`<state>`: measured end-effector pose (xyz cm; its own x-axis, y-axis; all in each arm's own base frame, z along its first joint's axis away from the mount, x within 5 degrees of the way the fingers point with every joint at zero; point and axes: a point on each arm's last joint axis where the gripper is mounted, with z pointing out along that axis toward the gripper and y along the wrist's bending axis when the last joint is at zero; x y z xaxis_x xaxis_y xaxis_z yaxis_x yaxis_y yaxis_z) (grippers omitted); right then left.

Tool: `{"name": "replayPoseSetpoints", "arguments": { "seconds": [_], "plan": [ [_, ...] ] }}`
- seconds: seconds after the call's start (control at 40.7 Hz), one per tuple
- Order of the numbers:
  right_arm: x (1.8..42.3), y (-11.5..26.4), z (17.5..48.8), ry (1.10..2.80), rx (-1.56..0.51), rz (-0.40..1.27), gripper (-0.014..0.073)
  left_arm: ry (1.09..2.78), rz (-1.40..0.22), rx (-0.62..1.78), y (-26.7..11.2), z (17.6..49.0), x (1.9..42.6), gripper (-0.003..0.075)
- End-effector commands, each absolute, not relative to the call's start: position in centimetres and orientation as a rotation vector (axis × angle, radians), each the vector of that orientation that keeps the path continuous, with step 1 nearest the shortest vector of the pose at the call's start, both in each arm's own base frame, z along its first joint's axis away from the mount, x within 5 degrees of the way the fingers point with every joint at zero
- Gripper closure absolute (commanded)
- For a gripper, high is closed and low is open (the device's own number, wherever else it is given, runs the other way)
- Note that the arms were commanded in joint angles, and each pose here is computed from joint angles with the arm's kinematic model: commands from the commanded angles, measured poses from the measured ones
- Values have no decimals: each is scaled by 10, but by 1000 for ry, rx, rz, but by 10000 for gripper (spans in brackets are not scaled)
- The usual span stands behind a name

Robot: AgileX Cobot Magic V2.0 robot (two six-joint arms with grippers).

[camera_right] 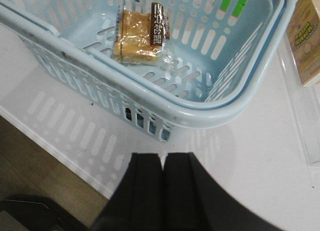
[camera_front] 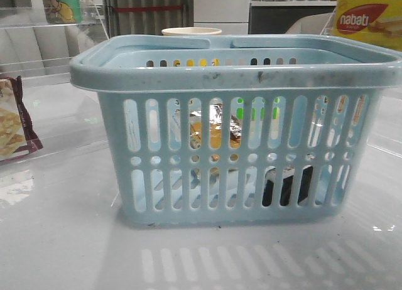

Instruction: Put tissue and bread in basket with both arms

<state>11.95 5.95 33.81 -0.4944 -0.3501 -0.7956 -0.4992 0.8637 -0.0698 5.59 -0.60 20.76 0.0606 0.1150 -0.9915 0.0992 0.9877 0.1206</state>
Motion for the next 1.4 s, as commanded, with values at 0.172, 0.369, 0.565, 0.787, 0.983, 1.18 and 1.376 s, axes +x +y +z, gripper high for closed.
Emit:
{"name": "replayPoseSetpoints", "arguments": {
  "seconds": [0.172,0.369,0.565,0.787,0.983,1.18,1.376],
  "plan": [
    [121,61,352,2046,-590,227,538,1400,3,145,-5,218,53,629],
    [121,61,352,2046,-590,227,538,1400,3,145,-5,218,53,629],
    [121,61,352,2046,-590,227,538,1400,3,145,-5,218,53,629],
    [120,60,352,2041,-591,228,538,1400,3,145,-5,218,53,629],
    [106,39,343,1939,-443,177,538,1400,3,145,-5,218,53,629],
    [84,12,311,1711,-199,42,538,1400,3,145,-5,218,53,629],
    [63,2,264,1572,-88,-50,538,1400,3,145,-5,218,53,629]
  ]
}}
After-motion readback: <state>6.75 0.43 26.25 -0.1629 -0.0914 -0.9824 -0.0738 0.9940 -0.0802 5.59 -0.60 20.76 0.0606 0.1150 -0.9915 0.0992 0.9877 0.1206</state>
